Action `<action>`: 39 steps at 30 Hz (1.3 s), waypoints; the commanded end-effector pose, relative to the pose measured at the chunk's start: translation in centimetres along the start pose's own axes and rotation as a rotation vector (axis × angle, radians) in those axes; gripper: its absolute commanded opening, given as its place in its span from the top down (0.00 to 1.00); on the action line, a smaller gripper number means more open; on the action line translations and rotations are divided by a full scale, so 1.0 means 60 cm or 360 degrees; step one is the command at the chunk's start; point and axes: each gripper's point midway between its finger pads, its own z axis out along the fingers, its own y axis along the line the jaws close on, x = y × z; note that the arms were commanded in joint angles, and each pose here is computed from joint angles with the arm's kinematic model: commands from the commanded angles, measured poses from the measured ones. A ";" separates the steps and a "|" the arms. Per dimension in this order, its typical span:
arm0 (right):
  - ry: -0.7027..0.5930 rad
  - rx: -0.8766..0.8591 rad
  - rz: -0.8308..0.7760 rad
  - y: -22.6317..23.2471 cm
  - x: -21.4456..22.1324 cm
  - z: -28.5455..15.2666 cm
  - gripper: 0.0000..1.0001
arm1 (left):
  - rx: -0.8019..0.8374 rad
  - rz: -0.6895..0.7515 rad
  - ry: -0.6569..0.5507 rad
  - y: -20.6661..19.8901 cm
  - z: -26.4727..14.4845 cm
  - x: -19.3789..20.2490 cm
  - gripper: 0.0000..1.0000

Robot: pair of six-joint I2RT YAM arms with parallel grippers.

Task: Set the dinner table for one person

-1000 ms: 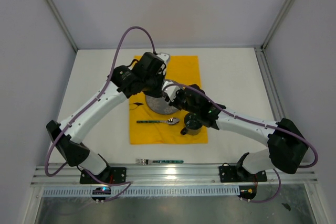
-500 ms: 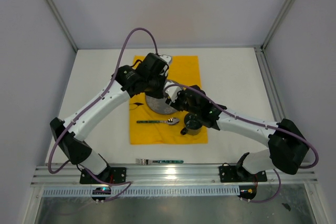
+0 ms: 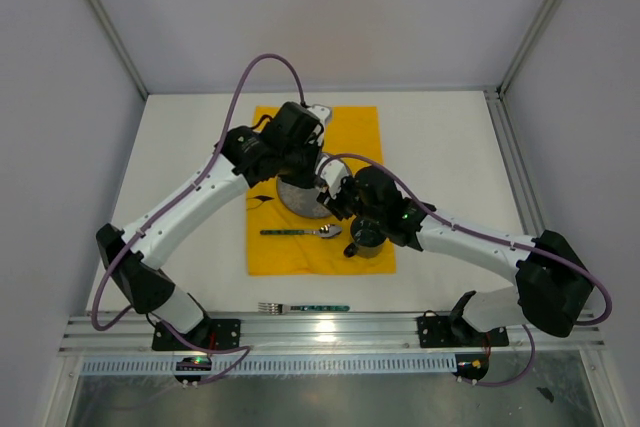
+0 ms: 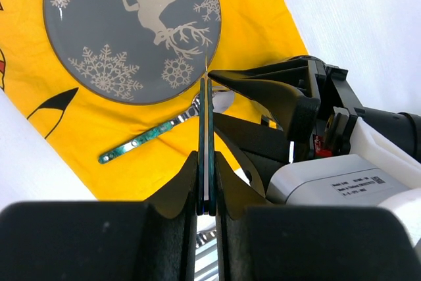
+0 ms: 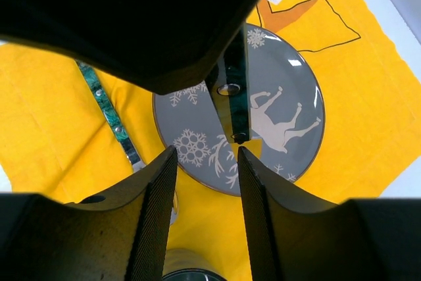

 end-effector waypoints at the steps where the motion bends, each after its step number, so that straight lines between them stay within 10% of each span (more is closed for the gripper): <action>1: -0.0599 0.0075 0.0000 -0.029 -0.193 -0.035 0.55 | 0.0077 0.0002 0.0087 -0.021 0.034 0.026 1.00; 12: -0.0851 0.0516 0.0046 -0.110 -0.242 -0.090 0.56 | 0.0059 -0.0013 0.0154 -0.014 0.052 0.055 1.00; 30: -0.0839 0.0387 0.0075 -0.089 -0.247 -0.087 0.56 | 0.0057 -0.0008 0.0140 -0.015 0.056 0.049 1.00; 39: -0.0630 0.0492 -0.0145 -0.104 -0.199 -0.099 0.21 | -0.0046 0.0021 0.0111 0.003 0.047 0.036 1.00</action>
